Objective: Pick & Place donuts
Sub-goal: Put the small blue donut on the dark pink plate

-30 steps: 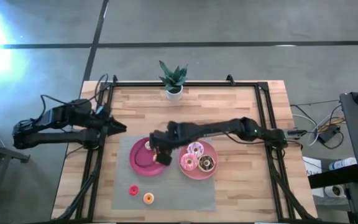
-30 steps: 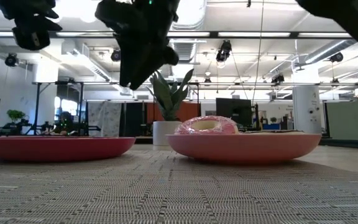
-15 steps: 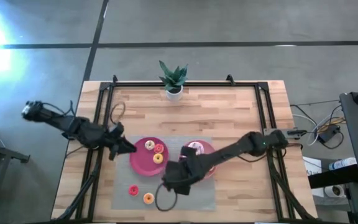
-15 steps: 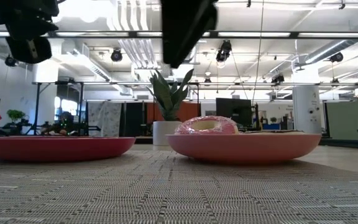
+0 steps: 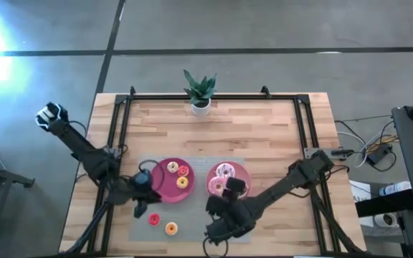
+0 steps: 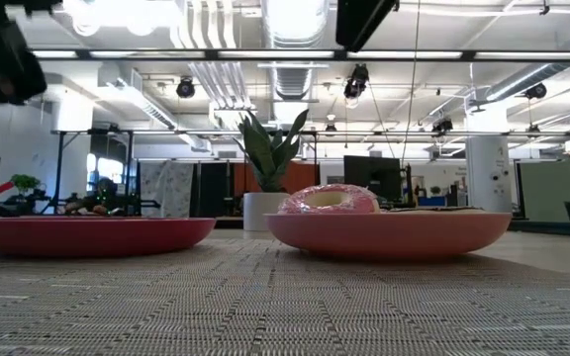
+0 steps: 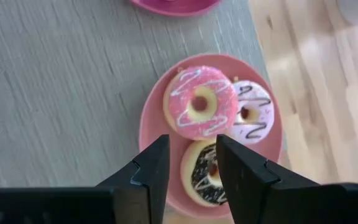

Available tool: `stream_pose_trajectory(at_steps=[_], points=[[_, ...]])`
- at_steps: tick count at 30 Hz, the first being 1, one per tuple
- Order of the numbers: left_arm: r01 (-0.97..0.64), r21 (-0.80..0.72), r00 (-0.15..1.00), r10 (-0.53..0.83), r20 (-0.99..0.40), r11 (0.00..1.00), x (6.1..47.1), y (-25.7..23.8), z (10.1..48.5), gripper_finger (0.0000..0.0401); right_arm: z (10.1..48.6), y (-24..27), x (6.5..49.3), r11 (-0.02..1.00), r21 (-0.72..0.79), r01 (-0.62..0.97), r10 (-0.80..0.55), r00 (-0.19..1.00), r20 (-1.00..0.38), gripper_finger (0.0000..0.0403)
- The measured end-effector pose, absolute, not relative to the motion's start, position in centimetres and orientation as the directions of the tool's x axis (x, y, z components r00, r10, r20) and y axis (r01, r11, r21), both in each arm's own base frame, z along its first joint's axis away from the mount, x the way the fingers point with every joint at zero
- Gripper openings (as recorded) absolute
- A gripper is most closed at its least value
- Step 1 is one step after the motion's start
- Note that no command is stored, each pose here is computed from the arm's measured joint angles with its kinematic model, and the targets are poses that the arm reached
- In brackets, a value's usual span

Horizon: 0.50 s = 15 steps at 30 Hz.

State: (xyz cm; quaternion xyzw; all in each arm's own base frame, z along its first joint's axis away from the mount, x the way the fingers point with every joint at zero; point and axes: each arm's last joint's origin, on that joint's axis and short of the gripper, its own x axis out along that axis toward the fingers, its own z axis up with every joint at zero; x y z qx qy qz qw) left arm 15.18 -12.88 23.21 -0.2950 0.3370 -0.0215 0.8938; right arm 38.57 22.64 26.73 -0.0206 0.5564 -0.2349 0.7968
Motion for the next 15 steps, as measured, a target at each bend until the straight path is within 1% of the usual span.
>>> stream_pose_trajectory(at_steps=[6, 9, 13, 15], points=[[-0.123, -0.44, 0.73, -0.219, -0.647, 0.89, 17.8, -15.7, 23.8, 0.0097, 27.0, 23.3, 38.1, 0.878, -0.26, 0.401, -0.389, 0.284, -0.876, 0.0121], [-0.107, -0.402, 0.699, -0.219, -0.681, 0.909, 18.7, -16.9, 23.6, 0.0116, 27.0, 23.5, 38.1, 0.861, -0.223, 0.457, -0.383, 0.293, -0.876, 0.0121], [-0.086, -0.345, 0.66, -0.207, -0.723, 0.935, 19.4, -18.0, 22.7, 0.0121, 27.0, 23.9, 38.4, 0.832, -0.146, 0.536, -0.367, 0.334, -0.868, 0.0121], [-0.085, -0.329, 0.65, -0.198, -0.734, 0.941, 19.7, -18.3, 22.3, 0.0121, 26.8, 24.1, 38.5, 0.812, -0.119, 0.571, -0.384, 0.37, -0.846, 0.0121]])
